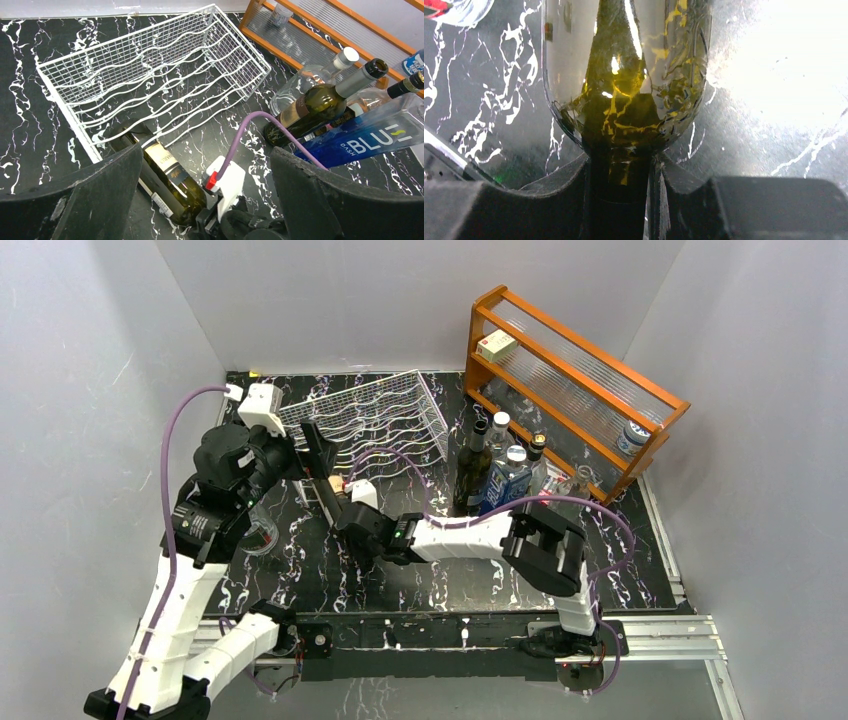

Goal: Put the wine bottle on the wine rack

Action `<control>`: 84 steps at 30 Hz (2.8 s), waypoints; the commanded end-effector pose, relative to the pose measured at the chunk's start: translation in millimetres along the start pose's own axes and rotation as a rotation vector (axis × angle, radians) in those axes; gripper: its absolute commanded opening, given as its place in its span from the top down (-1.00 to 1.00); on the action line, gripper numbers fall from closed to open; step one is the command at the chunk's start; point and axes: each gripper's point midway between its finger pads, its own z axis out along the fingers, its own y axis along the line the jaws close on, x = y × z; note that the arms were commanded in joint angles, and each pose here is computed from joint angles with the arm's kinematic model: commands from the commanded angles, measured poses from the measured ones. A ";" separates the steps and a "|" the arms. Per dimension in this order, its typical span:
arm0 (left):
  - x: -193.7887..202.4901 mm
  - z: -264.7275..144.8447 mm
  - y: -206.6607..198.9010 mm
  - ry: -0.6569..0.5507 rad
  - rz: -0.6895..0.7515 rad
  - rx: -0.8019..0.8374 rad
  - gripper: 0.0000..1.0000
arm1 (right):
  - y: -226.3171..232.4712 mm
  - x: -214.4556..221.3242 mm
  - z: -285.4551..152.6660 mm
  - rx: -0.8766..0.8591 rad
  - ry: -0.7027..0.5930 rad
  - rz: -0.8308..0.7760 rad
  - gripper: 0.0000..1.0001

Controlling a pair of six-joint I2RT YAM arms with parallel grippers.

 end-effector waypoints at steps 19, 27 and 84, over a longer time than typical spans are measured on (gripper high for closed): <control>-16.1 -16.9 -10.8 -0.041 0.015 0.049 -0.96 | 53.3 -136.6 48.7 -0.091 -0.345 0.225 1.00; -15.5 -17.8 -12.1 -0.041 0.005 0.055 -0.96 | 50.9 -138.9 64.8 -0.126 -0.327 0.274 1.00; -58.2 -56.9 -21.2 -0.165 0.052 0.077 -0.97 | 16.5 -163.2 -50.8 -0.128 -0.385 0.073 -0.66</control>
